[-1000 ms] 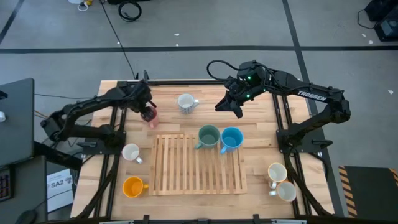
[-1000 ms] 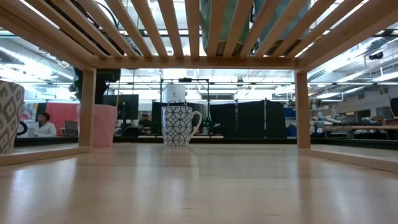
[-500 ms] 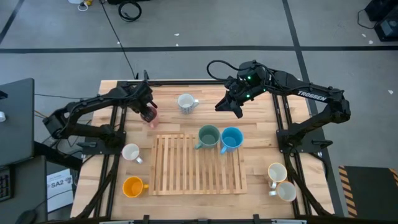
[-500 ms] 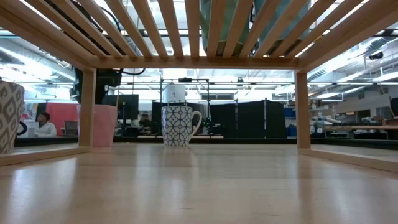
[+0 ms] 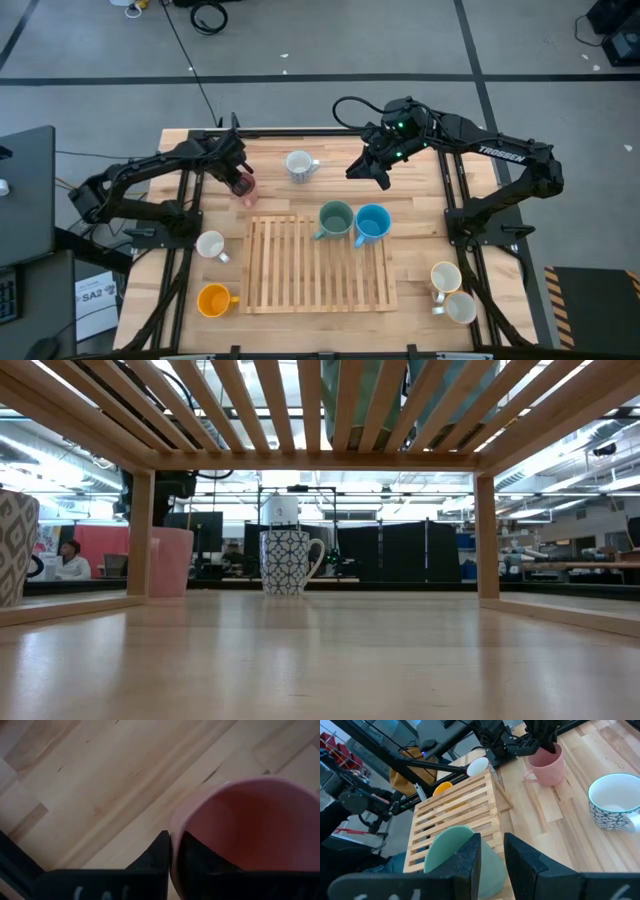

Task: Place coffee mugs
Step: Put the pink mug on the shelf

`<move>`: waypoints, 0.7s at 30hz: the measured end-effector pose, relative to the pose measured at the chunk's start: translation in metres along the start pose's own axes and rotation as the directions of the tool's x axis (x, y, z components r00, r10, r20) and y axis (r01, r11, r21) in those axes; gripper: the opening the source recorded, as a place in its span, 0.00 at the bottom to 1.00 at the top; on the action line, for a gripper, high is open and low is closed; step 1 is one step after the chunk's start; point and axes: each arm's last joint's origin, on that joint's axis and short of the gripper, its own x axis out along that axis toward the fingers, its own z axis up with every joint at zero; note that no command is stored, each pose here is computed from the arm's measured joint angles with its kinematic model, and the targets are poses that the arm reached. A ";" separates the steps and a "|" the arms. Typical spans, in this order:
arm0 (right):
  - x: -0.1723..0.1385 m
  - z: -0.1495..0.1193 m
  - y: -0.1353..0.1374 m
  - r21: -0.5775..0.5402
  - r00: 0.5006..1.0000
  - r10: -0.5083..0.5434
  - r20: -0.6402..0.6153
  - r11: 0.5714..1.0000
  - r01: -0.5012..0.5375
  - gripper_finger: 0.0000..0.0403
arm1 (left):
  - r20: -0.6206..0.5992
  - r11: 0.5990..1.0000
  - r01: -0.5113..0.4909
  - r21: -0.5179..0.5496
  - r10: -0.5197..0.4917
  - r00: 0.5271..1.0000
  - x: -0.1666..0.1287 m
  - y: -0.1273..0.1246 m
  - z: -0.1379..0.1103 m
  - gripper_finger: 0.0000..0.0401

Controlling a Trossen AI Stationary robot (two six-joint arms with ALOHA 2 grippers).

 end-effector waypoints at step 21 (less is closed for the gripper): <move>0.000 0.000 0.000 0.000 1.000 0.000 0.000 1.000 0.000 0.22 | 0.266 0.978 -0.079 0.192 0.026 0.964 -0.141 0.000 0.063 0.07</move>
